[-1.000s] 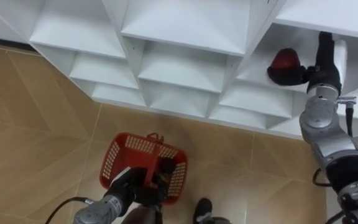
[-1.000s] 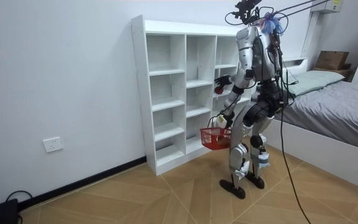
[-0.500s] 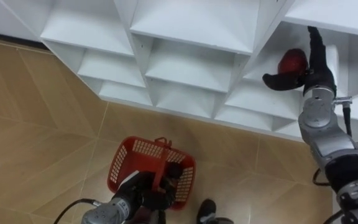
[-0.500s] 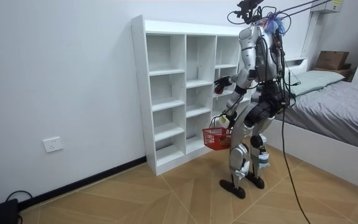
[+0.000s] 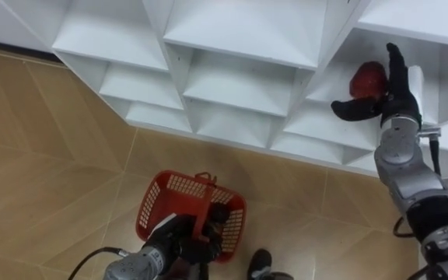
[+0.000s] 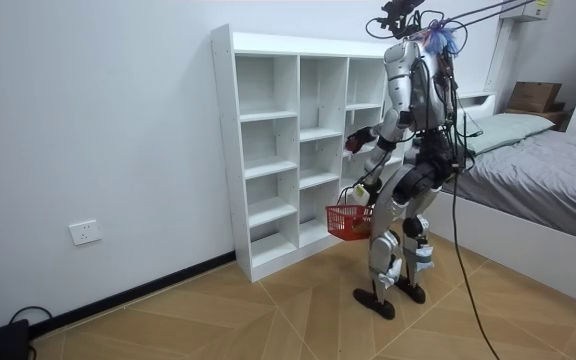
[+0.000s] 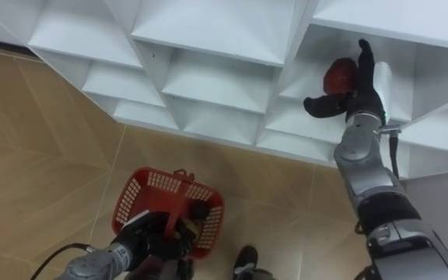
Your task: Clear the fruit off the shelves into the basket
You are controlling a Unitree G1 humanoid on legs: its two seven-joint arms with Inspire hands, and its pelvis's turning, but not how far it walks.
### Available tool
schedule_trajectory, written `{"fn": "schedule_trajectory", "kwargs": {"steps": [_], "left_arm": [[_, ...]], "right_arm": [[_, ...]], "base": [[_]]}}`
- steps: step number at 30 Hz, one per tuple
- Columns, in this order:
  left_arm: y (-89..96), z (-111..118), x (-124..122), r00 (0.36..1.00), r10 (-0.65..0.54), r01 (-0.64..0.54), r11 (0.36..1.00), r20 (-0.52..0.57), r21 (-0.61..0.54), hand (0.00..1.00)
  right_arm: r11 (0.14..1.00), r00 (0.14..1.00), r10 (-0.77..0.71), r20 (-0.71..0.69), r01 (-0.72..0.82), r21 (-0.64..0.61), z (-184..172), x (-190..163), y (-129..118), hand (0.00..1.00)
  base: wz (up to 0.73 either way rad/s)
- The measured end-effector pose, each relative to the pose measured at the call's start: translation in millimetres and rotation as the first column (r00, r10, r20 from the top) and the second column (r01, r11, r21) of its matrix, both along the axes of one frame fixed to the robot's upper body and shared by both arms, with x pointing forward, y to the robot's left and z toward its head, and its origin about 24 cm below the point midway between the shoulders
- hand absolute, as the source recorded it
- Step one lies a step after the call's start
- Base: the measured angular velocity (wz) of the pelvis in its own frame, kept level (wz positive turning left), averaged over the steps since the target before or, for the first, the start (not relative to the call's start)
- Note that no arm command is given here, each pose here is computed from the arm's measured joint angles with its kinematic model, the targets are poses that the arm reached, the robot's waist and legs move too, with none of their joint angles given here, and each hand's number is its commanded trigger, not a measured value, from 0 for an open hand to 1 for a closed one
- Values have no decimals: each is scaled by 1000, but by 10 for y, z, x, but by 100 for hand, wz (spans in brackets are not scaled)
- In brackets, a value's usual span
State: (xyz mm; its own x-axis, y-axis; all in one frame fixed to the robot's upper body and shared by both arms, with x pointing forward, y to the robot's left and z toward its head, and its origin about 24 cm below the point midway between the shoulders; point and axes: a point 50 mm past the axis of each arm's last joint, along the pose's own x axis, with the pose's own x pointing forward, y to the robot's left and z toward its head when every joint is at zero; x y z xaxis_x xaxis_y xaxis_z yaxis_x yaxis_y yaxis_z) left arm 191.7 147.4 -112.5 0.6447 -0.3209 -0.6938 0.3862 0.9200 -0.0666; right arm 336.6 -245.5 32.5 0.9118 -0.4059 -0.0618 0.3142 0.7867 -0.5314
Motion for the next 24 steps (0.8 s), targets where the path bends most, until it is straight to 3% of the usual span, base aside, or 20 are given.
{"fn": "schedule_trajectory", "kwargs": {"steps": [24], "left_arm": [[76,64,25,999,-5,4,1000,36,13,100]], "right_arm": [[998,1000,-17,1,17,-54,0,-14,-45,0]], "base": [[0]]}}
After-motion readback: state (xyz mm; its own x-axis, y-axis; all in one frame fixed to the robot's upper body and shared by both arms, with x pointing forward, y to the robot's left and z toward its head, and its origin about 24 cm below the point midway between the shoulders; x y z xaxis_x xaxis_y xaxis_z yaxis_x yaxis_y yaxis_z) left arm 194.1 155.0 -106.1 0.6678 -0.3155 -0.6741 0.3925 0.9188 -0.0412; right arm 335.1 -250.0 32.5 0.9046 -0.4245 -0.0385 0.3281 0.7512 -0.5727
